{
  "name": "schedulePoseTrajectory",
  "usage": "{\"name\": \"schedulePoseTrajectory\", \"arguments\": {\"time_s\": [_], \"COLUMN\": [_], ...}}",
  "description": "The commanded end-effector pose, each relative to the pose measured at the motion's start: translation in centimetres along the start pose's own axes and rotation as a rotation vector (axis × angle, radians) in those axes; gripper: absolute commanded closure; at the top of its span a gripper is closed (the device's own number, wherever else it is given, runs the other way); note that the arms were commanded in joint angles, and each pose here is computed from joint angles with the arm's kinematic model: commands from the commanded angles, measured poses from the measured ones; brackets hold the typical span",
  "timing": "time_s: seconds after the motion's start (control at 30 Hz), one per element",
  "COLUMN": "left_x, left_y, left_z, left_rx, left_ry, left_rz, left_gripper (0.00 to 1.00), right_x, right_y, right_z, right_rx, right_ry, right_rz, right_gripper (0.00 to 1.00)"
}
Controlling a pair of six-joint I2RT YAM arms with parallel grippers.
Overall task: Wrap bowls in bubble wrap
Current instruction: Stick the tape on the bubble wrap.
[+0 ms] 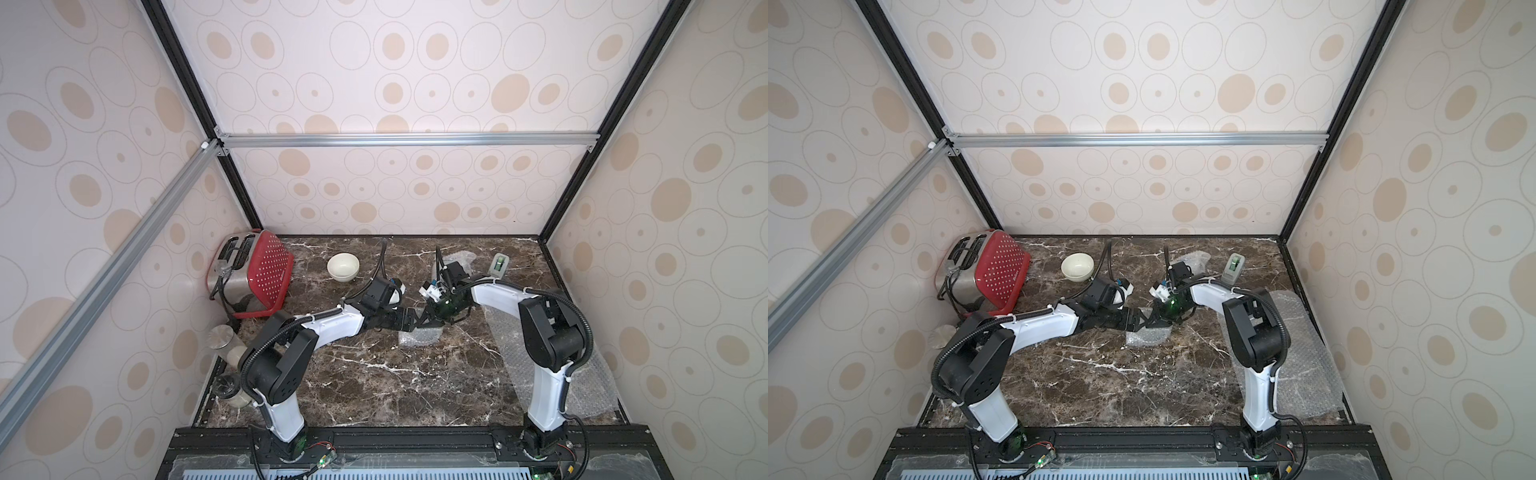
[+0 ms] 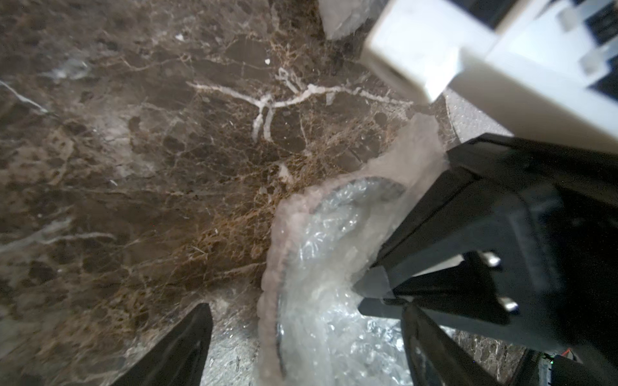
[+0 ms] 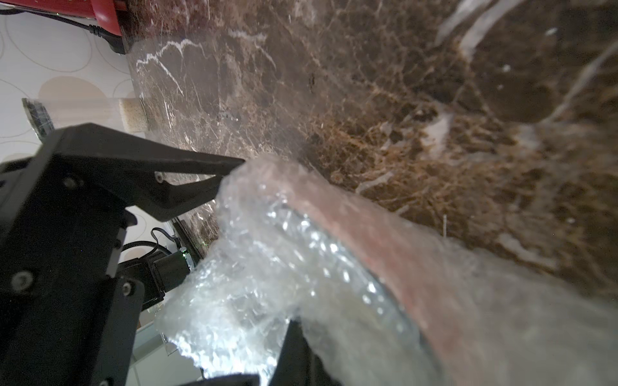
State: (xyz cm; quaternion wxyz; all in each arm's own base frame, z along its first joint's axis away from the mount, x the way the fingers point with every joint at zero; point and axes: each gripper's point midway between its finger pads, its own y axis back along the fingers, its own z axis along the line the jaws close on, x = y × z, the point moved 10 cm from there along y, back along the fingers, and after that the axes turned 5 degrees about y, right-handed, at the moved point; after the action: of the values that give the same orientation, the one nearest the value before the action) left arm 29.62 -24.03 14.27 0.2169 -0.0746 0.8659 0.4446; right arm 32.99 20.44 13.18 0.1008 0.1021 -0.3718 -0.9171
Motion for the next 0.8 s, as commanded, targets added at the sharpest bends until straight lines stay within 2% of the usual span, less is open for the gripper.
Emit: {"name": "schedulePoseTrajectory", "arguments": {"time_s": [0.0,0.3,0.5,0.77], "left_x": [-1.2,-1.9,-2.5,-1.9], "left_y": [-0.1,-0.8,-0.5,-1.8], "left_z": [-0.7,-0.1,0.7,1.5], "left_rx": [0.008,-0.045,-0.028,-0.048], "left_ry": [-0.014,-0.012,0.032,0.040], "left_rz": [-0.037,-0.044,-0.072,-0.036], "left_gripper": [0.13,0.18,0.22,0.25], "right_x": [0.0,0.2,0.3,0.2], "right_y": [-0.8,-0.8,-0.8,-0.7], "right_z": [-0.8,-0.8,-0.8,-0.6], "right_rx": [0.051,0.047,0.049,0.045], "right_ry": [-0.014,-0.013,-0.015,-0.011], "right_rz": [0.022,0.028,0.032,0.023], "right_gripper": [0.97,0.97,0.97,0.97]}}
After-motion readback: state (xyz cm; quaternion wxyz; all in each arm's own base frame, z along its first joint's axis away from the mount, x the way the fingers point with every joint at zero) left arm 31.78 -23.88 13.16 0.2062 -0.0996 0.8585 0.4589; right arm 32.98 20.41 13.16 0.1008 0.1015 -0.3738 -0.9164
